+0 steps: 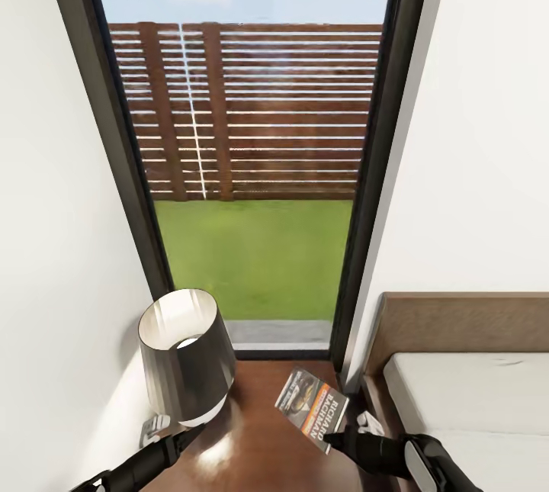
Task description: In the bedroom, move the book from the bed onto either nightstand, and place the two sandals side by side next to the bed.
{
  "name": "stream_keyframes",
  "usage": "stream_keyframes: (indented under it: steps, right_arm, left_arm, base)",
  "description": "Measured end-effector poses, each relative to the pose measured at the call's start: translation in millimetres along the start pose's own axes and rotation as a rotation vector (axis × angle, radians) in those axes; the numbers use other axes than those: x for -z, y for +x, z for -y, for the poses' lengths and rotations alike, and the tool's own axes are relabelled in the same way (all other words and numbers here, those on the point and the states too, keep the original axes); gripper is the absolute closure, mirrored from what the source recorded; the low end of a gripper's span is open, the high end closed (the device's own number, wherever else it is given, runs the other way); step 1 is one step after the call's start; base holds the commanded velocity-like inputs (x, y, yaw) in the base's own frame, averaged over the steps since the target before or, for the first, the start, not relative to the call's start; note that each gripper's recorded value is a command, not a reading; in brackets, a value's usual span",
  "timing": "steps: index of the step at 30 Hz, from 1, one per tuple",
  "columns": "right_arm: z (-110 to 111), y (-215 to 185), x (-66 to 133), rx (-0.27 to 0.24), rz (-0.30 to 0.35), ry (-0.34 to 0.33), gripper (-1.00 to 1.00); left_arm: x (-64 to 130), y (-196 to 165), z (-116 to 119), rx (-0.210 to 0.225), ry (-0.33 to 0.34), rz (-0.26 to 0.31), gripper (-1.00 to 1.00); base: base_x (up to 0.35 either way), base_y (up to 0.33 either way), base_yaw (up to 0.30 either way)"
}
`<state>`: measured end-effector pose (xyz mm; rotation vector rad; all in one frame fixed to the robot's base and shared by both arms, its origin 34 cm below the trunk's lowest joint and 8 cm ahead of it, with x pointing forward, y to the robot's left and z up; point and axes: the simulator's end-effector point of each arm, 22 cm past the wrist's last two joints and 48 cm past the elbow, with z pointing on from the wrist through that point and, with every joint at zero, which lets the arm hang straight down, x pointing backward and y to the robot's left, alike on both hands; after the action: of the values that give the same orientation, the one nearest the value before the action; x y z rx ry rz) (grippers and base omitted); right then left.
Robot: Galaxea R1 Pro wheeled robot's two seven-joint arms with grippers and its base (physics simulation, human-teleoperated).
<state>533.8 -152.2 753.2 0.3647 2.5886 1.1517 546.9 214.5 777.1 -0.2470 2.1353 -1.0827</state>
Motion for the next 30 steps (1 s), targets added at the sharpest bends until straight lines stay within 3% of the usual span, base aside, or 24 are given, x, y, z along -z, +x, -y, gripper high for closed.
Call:
stream_keyframes:
  steps: [7, 10, 14, 22, 28, 30]
  right_arm:
    - [1.8, 12.2, -2.3, -0.030, -0.029, -0.010, 1.00]
    - [-13.9, 14.4, -2.1, -0.043, -0.033, -0.087, 1.00]
    - [-49.1, 13.7, 4.1, -0.049, -0.032, -0.251, 1.00]
    - [-59.7, 11.6, 9.2, -0.046, -0.027, -0.307, 1.00]
    - [-90.0, 9.4, 20.9, -0.049, -0.022, -0.454, 1.00]
    - [-92.2, 9.8, 21.9, -0.046, -0.022, -0.465, 1.00]
  left_arm:
    - [0.1, 0.0, -0.1, 0.001, 0.000, 0.000, -1.00]
    - [0.1, 0.0, 0.0, 0.000, 0.000, 0.000, -1.00]
    - [0.0, 0.2, 0.0, 0.000, 0.000, 0.000, -1.00]
    - [0.0, 0.1, 0.0, 0.000, 0.000, 0.000, -1.00]
    - [0.0, 0.2, 0.1, -0.001, 0.000, 0.000, -1.00]
    - [0.0, 0.1, 0.0, -0.001, 0.000, 0.000, -1.00]
  base:
    - [0.000, 0.000, 0.000]
    - [0.000, 0.000, 0.000]
    - [0.000, 0.000, 0.000]
    - [0.000, 0.000, 0.000]
    - [0.000, 0.000, 0.000]
    - [0.000, 0.000, 0.000]
